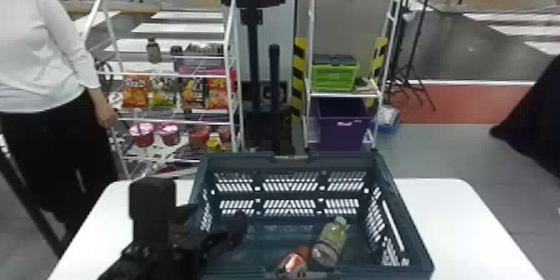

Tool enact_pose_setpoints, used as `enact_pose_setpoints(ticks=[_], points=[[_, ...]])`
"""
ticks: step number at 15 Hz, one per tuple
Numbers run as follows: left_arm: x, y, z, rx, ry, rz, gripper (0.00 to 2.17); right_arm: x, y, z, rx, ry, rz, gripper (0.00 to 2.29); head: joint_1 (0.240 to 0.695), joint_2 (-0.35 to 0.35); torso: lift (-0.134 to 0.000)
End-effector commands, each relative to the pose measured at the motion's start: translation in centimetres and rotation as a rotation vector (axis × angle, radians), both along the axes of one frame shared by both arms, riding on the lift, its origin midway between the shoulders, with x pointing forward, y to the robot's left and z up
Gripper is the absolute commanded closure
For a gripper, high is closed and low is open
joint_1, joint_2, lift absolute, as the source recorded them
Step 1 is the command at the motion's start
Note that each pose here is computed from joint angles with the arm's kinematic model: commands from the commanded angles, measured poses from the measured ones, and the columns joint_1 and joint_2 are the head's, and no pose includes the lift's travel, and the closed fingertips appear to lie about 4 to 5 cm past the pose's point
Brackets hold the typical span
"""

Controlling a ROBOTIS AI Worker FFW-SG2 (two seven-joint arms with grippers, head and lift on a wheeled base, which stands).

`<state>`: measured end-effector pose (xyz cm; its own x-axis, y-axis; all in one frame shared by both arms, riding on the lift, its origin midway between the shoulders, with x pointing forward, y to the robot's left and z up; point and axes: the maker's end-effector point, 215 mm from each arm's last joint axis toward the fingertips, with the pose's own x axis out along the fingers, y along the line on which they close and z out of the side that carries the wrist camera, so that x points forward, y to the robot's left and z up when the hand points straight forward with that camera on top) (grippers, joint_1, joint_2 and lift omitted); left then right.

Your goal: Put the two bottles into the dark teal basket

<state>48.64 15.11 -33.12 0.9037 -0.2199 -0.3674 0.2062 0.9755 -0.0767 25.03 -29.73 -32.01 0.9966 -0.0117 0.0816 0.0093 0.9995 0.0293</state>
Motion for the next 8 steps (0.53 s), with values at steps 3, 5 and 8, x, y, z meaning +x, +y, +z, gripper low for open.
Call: enact_pose_setpoints(ticks=[3, 5, 8], points=[[-3.0, 2.1, 1.7, -0.020, -0.178, 0.064, 0.20, 2.1, 1.1, -0.3, 0.016, 0.048, 0.042, 0.04, 0.499, 0.000, 0.000], [-4.5, 2.9, 4.0, -0.027, -0.302, 0.089, 0.20, 2.9, 1.6, -0.2, 0.020, 0.061, 0.053, 0.04, 0.499, 0.000, 0.000], [-9.6, 4.5, 8.9, -0.064, -0.591, 0.150, 0.19, 3.6, 2.4, 0.5, 0.023, 0.065, 0.070, 0.04, 0.499, 0.000, 0.000]])
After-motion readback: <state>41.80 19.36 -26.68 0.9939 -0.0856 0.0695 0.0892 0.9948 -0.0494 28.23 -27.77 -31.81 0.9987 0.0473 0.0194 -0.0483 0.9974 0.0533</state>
